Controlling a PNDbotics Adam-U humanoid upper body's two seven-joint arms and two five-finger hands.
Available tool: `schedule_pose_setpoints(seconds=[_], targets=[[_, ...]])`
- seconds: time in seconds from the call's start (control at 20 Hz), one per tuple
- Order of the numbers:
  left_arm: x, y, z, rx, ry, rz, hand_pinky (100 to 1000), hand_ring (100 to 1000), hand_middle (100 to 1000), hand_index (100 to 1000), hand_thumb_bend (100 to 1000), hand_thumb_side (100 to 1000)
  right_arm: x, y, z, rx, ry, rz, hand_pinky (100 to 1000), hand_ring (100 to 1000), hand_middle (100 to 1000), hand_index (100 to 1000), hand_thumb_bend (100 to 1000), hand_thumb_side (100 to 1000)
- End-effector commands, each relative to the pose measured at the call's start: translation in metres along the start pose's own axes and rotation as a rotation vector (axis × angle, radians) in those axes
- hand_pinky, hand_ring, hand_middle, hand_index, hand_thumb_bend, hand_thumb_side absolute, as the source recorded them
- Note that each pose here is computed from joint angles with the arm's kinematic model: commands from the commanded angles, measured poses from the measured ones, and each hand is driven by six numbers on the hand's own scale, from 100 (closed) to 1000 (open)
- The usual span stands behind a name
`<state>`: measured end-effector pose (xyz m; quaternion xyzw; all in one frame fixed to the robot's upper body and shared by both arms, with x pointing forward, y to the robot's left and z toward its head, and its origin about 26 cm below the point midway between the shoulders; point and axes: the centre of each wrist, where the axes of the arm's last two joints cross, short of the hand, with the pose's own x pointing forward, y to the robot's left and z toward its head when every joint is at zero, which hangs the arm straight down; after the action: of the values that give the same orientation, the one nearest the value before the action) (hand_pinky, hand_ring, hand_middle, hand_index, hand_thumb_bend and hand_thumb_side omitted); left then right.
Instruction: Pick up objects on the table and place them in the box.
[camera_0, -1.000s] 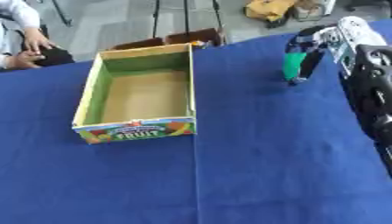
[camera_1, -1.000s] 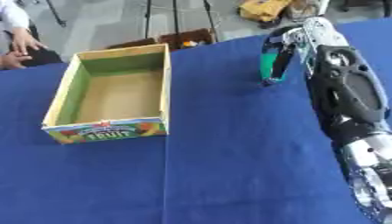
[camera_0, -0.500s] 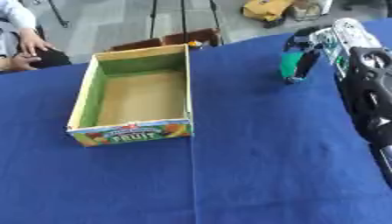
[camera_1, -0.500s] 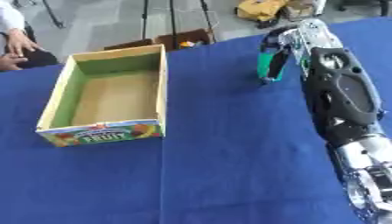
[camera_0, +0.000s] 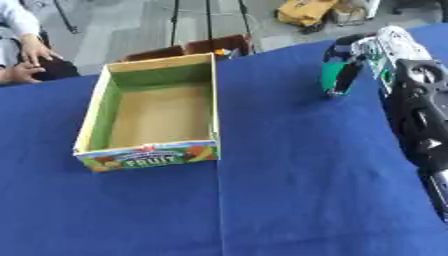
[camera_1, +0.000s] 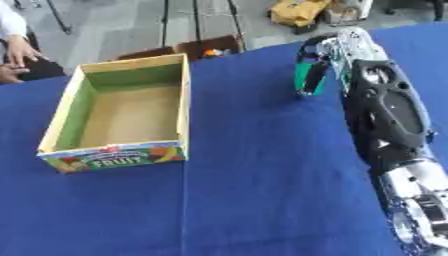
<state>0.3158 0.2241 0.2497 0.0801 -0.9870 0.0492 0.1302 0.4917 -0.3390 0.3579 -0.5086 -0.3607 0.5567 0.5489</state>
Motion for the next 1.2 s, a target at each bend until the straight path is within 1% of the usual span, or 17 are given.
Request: schedule_pose_setpoints(seconds=[0.05,0.2,0.3,0.4,0.5,0.6,0.75,0.95,1.05,1.2], targets=[[0.005,0.002,-0.007,-0.020,-0.029,-0.004,752,906,914,990,100,1000,-0.012,-0.016,0.011,-0.036,0.009,-0.031,806,908,956,1000,428,197],[0.005,0.003,-0.007,-0.024,-0.026,-0.009,751,906,914,990,100,1000,-0.014,-0.024,0.016,-0.043,-0.016,-0.063,812,902,952,1000,366,179],[0.005,0.004,-0.007,-0.026,-0.025,-0.011,751,906,914,990,100,1000,-0.013,-0.028,0.019,-0.038,-0.036,-0.082,813,897,946,1000,362,180],[0.005,0.004,-0.006,-0.028,-0.025,-0.013,751,906,913,990,100,1000,-0.013,-0.031,0.021,-0.024,-0.052,-0.096,813,897,946,1000,335,176],[0.005,0.004,-0.007,-0.031,-0.025,-0.015,751,906,912,989,100,1000,-0.013,-0.032,0.022,-0.006,-0.065,-0.112,813,895,944,1000,347,193],[0.005,0.005,-0.007,-0.034,-0.026,-0.017,751,906,912,989,100,1000,-0.013,-0.034,0.023,0.011,-0.071,-0.131,813,892,948,1000,393,238],[0.005,0.005,-0.007,-0.037,-0.027,-0.018,751,907,912,989,100,1000,-0.013,-0.039,0.027,-0.005,-0.070,-0.155,813,892,966,1000,419,254],[0.005,0.005,-0.007,-0.041,-0.027,-0.019,750,906,912,989,100,1000,-0.012,-0.041,0.028,-0.002,-0.048,-0.151,821,913,1000,1000,430,220],[0.005,0.005,-0.007,-0.043,-0.028,-0.020,750,907,912,990,100,1000,-0.013,-0.040,0.028,0.009,-0.034,-0.140,830,931,1000,1000,424,195],[0.005,0.005,-0.008,-0.044,-0.030,-0.019,749,906,912,990,100,1000,-0.016,-0.040,0.028,0.018,-0.009,-0.127,838,944,1000,1000,418,184]])
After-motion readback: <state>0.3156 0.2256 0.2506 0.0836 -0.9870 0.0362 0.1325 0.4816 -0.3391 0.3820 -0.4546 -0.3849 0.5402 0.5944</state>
